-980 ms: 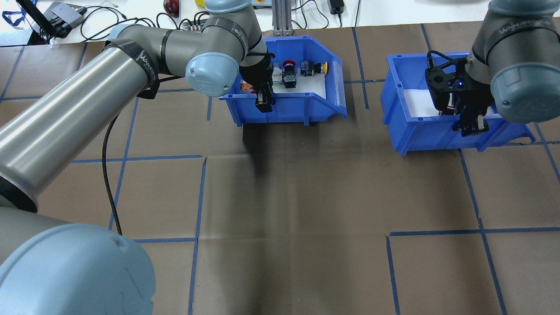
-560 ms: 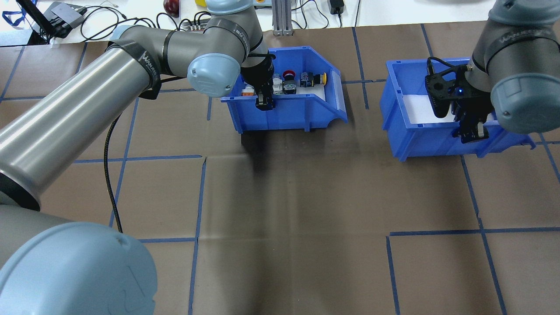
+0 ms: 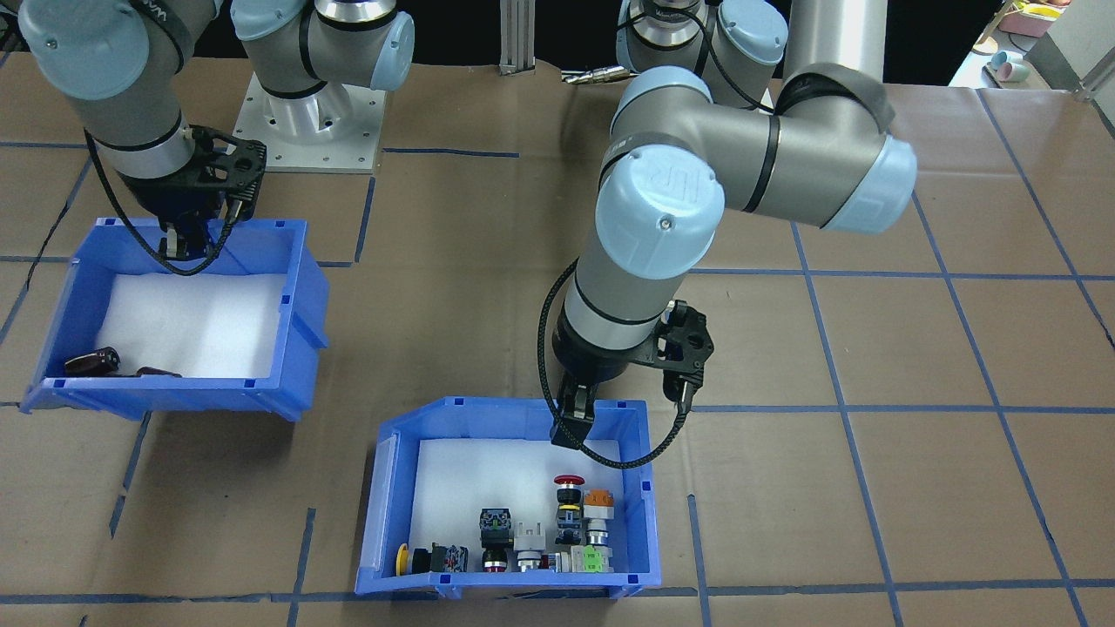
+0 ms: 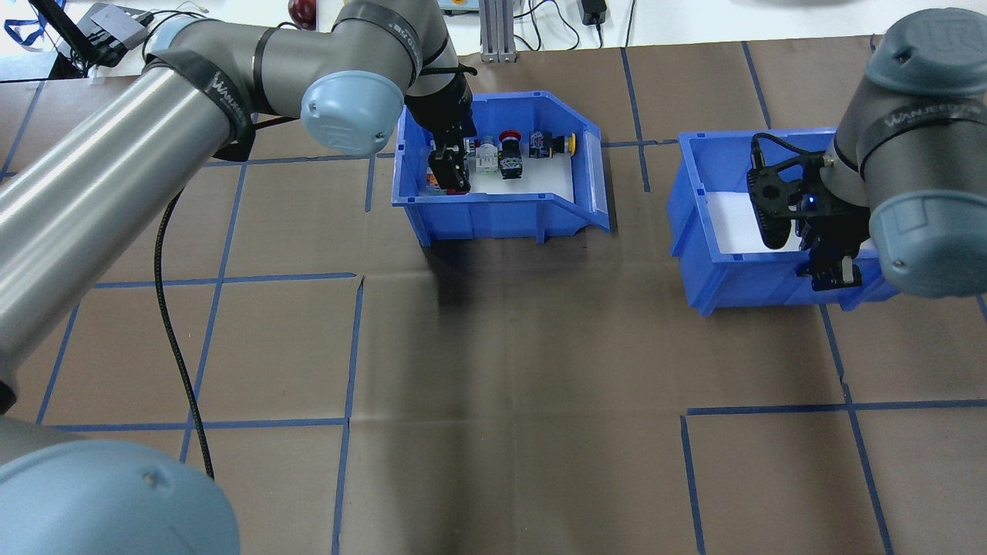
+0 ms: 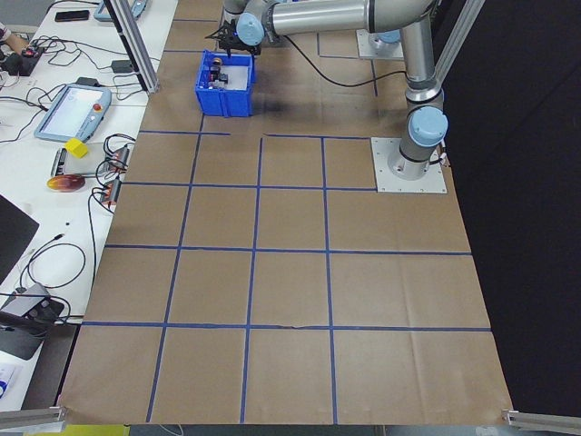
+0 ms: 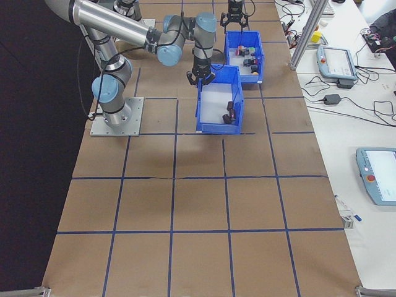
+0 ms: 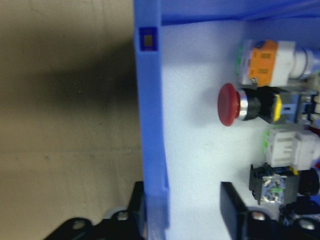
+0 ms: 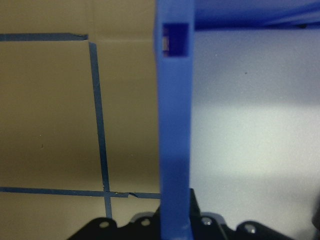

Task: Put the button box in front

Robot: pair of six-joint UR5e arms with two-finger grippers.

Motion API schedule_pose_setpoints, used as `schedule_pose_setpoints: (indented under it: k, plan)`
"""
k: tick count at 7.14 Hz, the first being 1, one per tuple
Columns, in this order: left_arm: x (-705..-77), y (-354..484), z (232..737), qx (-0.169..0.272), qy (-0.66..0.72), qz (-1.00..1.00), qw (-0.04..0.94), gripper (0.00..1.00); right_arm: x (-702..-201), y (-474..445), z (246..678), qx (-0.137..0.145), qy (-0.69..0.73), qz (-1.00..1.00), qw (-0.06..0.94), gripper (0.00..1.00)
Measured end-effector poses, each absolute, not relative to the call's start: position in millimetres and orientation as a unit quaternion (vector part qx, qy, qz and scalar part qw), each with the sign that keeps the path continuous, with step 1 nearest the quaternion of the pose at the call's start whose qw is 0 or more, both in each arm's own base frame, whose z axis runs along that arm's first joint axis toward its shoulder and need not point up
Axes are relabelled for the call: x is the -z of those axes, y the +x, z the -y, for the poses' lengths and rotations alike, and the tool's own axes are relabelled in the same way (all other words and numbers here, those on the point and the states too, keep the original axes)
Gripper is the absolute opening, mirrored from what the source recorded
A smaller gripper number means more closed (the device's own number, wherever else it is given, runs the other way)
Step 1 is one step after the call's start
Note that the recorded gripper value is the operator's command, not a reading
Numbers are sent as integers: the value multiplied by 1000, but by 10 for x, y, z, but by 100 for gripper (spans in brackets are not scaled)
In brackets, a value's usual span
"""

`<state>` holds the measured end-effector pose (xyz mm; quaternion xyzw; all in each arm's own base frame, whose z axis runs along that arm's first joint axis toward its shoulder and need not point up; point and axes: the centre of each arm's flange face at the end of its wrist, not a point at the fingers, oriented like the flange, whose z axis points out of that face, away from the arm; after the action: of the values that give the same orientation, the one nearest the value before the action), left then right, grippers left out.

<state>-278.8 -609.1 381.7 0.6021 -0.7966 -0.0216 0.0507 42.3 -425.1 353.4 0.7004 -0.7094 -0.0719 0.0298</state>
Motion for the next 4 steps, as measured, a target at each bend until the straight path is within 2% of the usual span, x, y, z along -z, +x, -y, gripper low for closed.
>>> schedule_pose_setpoints:
  k: [4]
  plan:
    - [-4981,-1614,5439,26,354,935,23,99,-3284,1165,3670,74,687,722,26,8]
